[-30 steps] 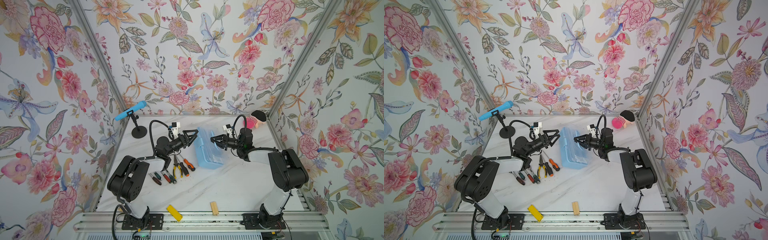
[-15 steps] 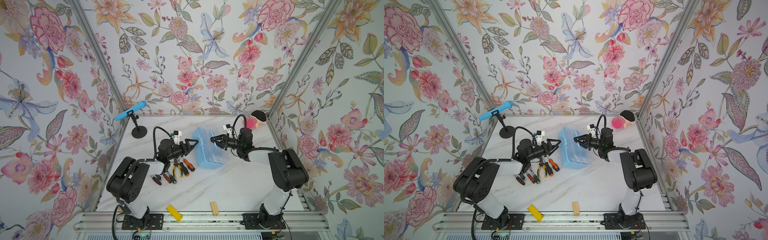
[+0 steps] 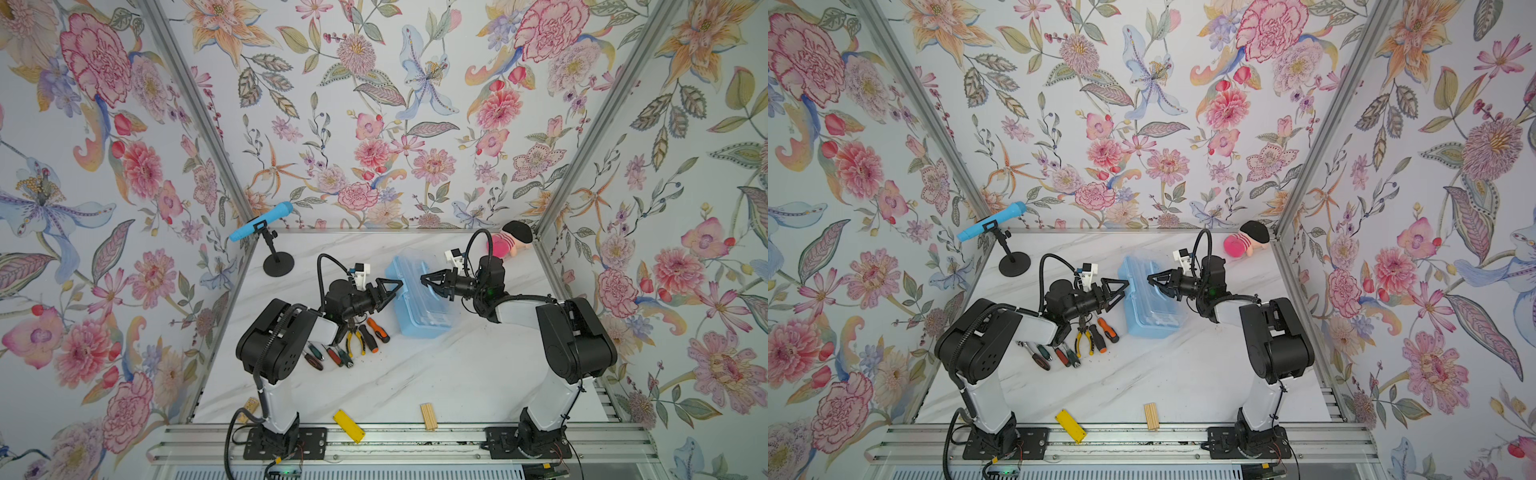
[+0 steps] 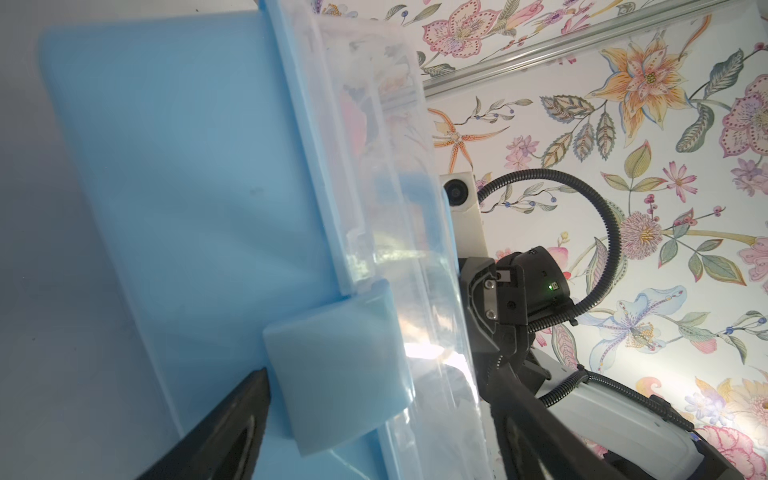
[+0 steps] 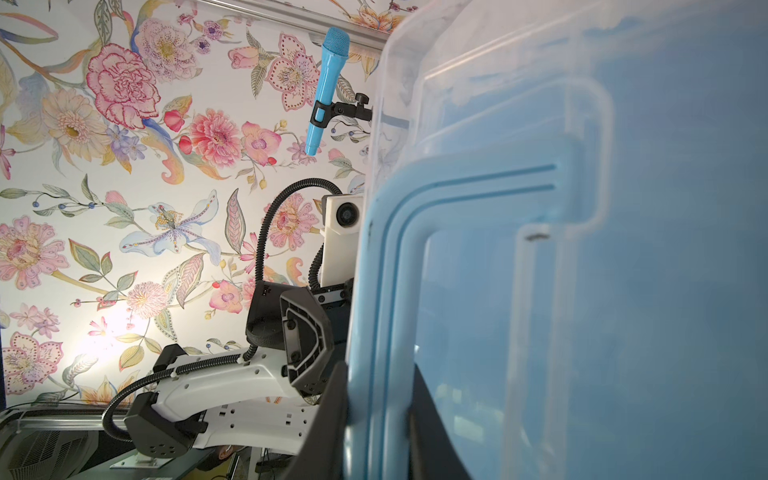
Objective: Pack the tool kit
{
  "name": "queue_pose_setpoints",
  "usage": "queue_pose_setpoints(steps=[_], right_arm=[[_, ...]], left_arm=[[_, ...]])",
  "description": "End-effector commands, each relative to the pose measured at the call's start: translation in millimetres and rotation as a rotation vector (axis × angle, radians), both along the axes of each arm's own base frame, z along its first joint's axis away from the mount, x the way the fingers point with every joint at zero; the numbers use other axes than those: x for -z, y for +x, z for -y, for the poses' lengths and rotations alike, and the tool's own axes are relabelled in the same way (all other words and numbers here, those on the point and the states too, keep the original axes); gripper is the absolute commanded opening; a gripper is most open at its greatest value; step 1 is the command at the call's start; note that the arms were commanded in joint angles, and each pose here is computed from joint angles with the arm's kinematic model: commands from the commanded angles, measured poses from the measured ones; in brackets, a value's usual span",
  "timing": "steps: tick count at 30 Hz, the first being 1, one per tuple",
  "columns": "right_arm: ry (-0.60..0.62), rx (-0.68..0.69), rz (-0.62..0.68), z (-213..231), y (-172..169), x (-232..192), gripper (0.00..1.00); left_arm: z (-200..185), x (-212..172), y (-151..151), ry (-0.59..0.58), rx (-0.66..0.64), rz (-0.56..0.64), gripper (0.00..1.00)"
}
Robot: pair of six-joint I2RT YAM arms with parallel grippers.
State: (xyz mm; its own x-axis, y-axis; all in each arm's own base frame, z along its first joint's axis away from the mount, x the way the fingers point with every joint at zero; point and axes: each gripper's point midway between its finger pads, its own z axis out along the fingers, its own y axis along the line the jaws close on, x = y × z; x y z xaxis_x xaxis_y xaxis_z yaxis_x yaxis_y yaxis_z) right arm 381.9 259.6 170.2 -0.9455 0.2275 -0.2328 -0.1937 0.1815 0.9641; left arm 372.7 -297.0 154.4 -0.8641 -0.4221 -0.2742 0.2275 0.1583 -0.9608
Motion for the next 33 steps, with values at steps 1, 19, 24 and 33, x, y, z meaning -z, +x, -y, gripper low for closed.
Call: queue_pose_setpoints(steps=[1, 19, 24, 33], right_arm=[[-0.146, 0.008, -0.069, 7.5, -8.5, 76.3, 0.0], [-0.207, 0.054, -0.131, 22.8, -2.8, 106.3, 0.0], [-0.231, 0.066, -0.15, 25.8, -2.4, 116.8, 0.0], [-0.258, 0.073, -0.155, 27.9, -0.2, 119.5, 0.0]], left_arm=[[23.5, -25.9, -13.6, -0.103, 0.105, 0.049, 0.86], [-0.1, -125.1, -42.0, -0.4, 0.218, 0.214, 0.87], [-6.0, -141.2, -47.1, -0.421, 0.22, 0.23, 0.88], [-16.9, -153.2, -45.5, -0.436, 0.204, 0.242, 0.88]])
